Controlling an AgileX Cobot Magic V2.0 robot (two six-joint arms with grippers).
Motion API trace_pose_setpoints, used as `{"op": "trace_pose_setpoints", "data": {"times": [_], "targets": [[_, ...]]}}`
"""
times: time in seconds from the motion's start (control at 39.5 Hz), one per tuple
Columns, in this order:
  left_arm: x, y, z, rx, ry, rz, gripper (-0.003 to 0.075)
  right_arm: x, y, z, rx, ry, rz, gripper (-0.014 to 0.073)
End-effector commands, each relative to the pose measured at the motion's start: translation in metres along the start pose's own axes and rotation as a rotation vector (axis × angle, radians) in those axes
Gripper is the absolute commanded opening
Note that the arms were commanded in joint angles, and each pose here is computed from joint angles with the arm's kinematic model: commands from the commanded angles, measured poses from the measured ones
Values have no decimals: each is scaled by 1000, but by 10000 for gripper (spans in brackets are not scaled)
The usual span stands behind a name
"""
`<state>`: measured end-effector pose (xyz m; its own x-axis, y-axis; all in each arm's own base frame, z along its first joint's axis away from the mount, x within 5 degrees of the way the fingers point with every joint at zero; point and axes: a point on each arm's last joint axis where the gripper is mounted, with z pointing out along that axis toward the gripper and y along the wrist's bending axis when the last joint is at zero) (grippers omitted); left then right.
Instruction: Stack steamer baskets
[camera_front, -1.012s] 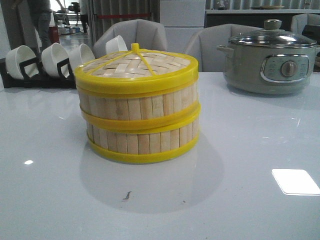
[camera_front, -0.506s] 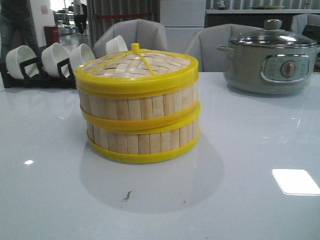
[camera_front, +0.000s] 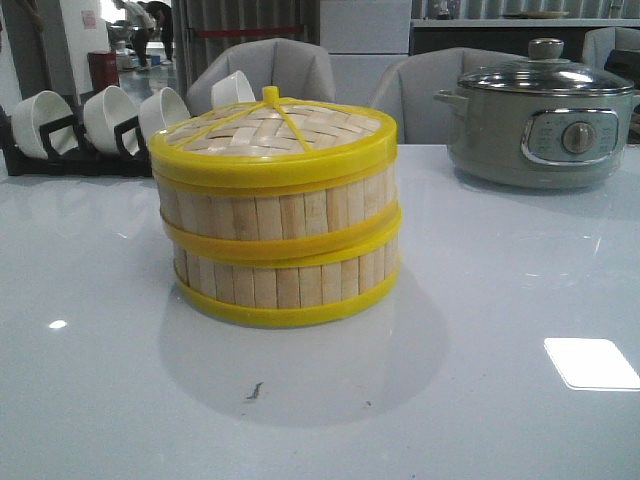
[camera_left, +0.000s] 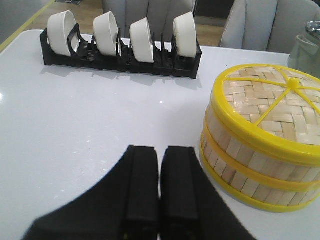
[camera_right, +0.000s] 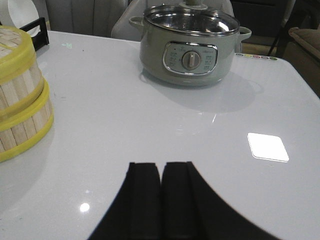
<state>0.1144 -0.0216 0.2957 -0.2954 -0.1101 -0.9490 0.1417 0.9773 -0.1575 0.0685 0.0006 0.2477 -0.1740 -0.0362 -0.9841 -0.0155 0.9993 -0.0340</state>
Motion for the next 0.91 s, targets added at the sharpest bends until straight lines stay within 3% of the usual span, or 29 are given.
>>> {"op": "trace_pose_setpoints", "data": {"times": [0.0,0.3,0.48,0.66,0.89], "targets": [[-17,-3,-3,17,-114,-14,87,-16,-1,-2,12,-98,-20,49],[-21,-3,-11,25,-173,-10,87,-16,-1,-2,12,-98,-20,49],[-21,-1,-29,14,-271,49,87,-16,-1,-2,12,-97,-20,49],[10,6,-32,-1,-390,46,87,-16,-1,-2,12,-97,-20,49],[67,15,-33,7,-421,28,87,-16,-1,-2,12,-97,-20,49]]}}
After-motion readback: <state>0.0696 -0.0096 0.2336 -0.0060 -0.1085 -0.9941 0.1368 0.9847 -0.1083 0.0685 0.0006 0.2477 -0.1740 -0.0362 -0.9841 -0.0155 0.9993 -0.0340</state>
